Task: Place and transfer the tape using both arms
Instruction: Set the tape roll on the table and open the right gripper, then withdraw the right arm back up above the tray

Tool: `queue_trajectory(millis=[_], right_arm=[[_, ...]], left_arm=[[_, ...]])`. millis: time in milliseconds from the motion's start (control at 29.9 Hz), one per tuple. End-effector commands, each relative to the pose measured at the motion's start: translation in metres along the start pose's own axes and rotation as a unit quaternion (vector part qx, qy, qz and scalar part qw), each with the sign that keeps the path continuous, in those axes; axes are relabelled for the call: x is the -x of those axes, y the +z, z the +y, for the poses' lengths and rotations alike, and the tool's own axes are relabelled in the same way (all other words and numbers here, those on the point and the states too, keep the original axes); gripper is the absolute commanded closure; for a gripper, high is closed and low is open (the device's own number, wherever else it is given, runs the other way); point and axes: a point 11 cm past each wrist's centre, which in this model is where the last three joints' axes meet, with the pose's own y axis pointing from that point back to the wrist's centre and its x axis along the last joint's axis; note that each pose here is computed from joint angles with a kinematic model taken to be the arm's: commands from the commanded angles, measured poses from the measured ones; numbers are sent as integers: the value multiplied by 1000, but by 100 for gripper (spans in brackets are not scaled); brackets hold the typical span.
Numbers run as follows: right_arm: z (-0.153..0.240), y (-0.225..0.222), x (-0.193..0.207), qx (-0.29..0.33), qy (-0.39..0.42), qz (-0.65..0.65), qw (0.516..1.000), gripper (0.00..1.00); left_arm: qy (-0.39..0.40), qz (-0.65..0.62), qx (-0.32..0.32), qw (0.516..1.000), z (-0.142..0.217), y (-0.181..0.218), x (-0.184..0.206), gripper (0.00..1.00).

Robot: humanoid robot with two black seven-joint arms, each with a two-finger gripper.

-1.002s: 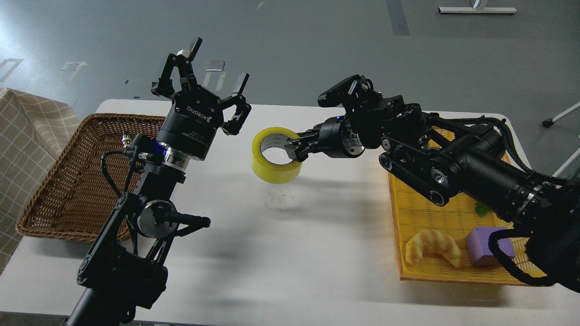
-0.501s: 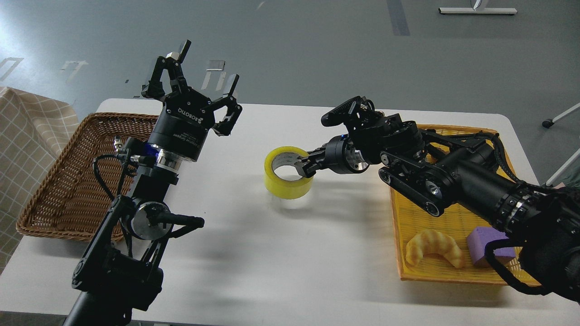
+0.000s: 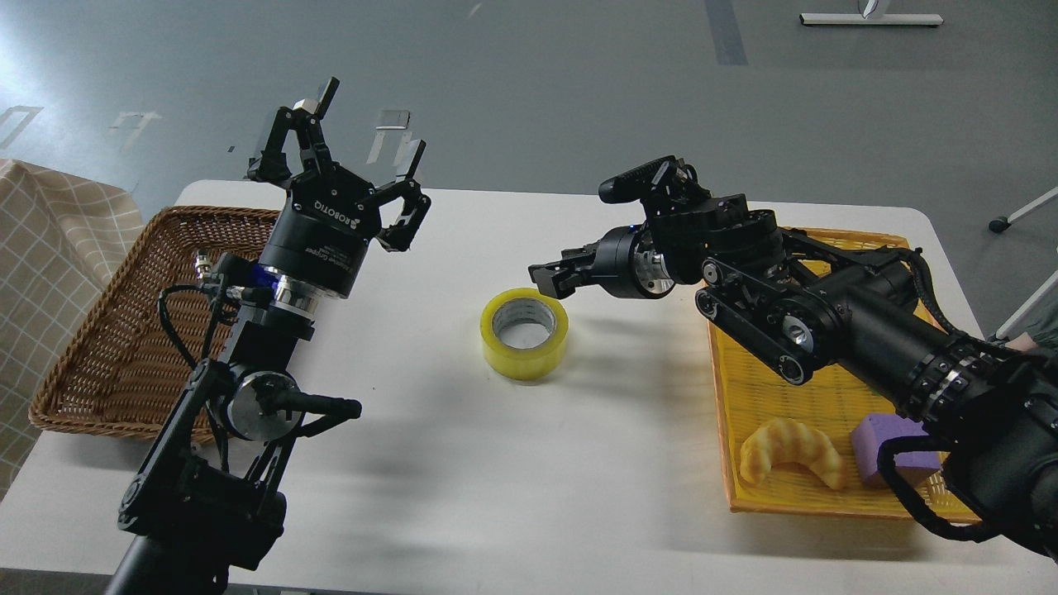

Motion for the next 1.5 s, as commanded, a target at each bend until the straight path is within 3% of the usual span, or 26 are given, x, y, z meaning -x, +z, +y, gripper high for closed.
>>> queue_trajectory(millis=[0, 301, 401, 768, 835, 936, 1103, 1337, 1470], right_arm=[[0, 1, -4, -1, 20, -2, 1000, 23], [17, 1, -44, -16, 89, -42, 995, 15], [29, 3, -63, -36, 133, -87, 987, 5], [49, 5, -77, -111, 190, -227, 949, 7], [62, 13, -79, -120, 204, -242, 941, 15], [76, 16, -80, -141, 238, -273, 922, 15], [123, 24, -93, -184, 384, -343, 837, 10], [183, 33, -73, -239, 485, -401, 740, 6], [192, 22, -67, -274, 517, -424, 691, 6]], left_arm=[[2, 0, 0, 1000, 0, 0, -1, 1], [2, 0, -1, 1000, 0, -1, -1, 1], [4, 0, -2, 1000, 0, -2, -1, 1], [-14, -66, -22, 997, -3, 20, -12, 1], [-19, -74, -21, 997, -7, 25, -12, 1], [-21, -83, -21, 996, -7, 29, -13, 1], [-31, -116, -32, 992, -6, 32, -14, 1], [-43, -122, -27, 991, -13, 34, -8, 1], [-47, -144, -30, 988, -15, 31, -6, 1]])
